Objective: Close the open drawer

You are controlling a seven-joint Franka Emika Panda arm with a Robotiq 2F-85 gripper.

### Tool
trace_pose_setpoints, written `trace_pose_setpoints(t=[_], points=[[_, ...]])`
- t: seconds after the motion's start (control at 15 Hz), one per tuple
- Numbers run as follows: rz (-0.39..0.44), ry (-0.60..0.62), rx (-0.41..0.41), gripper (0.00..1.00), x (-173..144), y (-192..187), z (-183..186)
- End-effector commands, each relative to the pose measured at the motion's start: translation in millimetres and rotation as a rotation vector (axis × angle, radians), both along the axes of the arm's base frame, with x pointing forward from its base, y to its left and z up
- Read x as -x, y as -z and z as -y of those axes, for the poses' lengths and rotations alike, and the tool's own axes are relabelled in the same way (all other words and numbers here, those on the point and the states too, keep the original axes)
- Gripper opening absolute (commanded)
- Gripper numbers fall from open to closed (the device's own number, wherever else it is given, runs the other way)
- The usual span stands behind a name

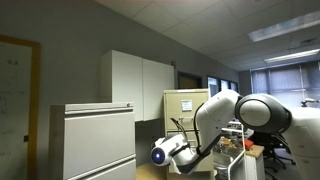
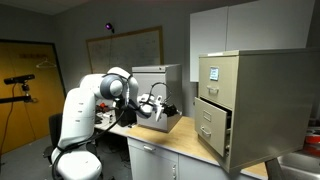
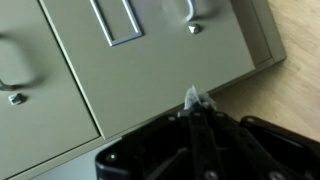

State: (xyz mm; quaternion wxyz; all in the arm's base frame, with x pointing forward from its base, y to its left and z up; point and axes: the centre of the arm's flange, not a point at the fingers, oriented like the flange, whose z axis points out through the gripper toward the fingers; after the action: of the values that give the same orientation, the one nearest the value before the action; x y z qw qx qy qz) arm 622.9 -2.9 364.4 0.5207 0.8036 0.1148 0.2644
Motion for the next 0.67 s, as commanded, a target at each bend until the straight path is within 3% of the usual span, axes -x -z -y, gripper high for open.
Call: trace_pose_setpoints(t=[0.0,0.2,0.33,0.6], points=[[0.016,-0.06,0.187,0.0,-26.9,-9.5,59.3],[0.059,-0.039,0.23,0.0,-55.6,-23.6,114.9],[0.076,-0.011,0.204,0.0,-72.7,-27.2,148.4],[0.096,0.002,0.15,0.0,-97.5,-20.2,180.1]])
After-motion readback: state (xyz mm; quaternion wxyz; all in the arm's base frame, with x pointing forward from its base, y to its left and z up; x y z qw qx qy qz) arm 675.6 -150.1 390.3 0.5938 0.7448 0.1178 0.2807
